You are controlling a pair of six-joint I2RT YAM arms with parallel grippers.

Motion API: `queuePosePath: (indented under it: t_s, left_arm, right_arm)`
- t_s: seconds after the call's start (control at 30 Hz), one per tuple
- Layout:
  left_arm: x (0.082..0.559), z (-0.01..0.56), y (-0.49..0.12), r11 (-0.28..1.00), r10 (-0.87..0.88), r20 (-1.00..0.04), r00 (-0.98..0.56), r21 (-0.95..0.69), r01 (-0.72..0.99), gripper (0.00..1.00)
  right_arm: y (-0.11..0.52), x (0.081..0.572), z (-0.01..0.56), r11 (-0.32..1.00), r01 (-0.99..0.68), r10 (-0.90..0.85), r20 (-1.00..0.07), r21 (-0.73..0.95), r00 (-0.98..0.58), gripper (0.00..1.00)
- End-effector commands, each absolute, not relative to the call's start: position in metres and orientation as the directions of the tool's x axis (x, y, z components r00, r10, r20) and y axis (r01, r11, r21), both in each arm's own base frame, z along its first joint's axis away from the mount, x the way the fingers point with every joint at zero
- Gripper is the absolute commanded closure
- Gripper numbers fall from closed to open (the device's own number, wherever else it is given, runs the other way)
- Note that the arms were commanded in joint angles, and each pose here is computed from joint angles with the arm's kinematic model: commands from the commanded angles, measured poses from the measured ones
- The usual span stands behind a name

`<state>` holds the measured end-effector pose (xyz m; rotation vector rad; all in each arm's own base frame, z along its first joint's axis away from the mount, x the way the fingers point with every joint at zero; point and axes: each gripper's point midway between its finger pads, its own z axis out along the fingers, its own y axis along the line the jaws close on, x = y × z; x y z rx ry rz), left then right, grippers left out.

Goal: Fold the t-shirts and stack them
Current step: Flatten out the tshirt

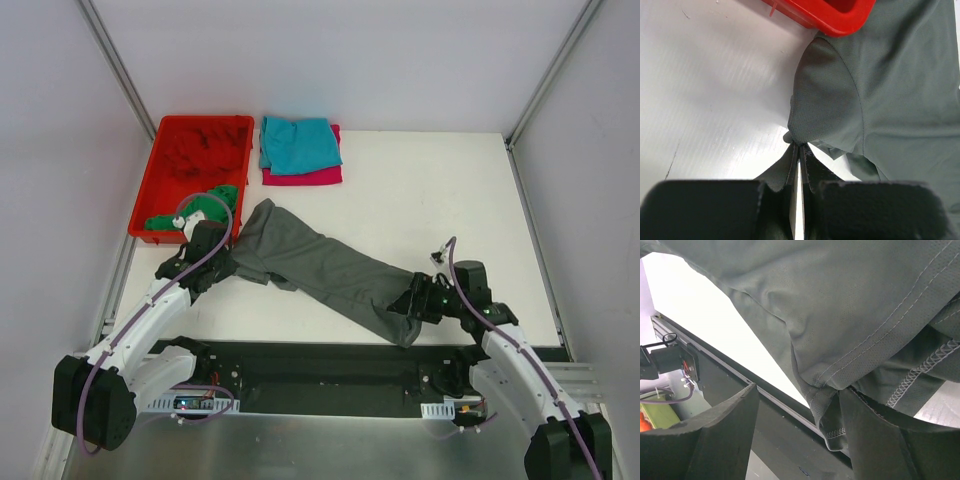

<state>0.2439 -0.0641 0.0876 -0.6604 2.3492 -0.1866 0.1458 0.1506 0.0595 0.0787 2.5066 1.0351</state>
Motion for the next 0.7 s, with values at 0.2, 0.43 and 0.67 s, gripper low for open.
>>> queuePosePath:
  t_s: [0.2, 0.43, 0.67]
  left_arm:
    - [0.249, 0.098, -0.066, 0.857, -0.515, -0.583, -0.629, -0.319, -0.406, 1.00]
    - [0.248, 0.096, -0.067, 0.858, -0.513, -0.576, -0.636, -0.317, -0.405, 1.00]
    - [0.249, 0.097, -0.066, 0.858, -0.513, -0.580, -0.633, -0.317, -0.404, 1.00]
  right_arm:
    - [0.157, 0.152, 0.068, 0.663, -0.032, 0.323, -0.325, 0.748, -0.889, 0.33]
    - [0.162, 0.162, 0.072, 0.612, 0.008, 0.394, -0.296, 0.791, -0.870, 0.35]
    - [0.161, 0.159, 0.065, 0.620, 0.020, 0.387, -0.283, 0.784, -0.878, 0.60]
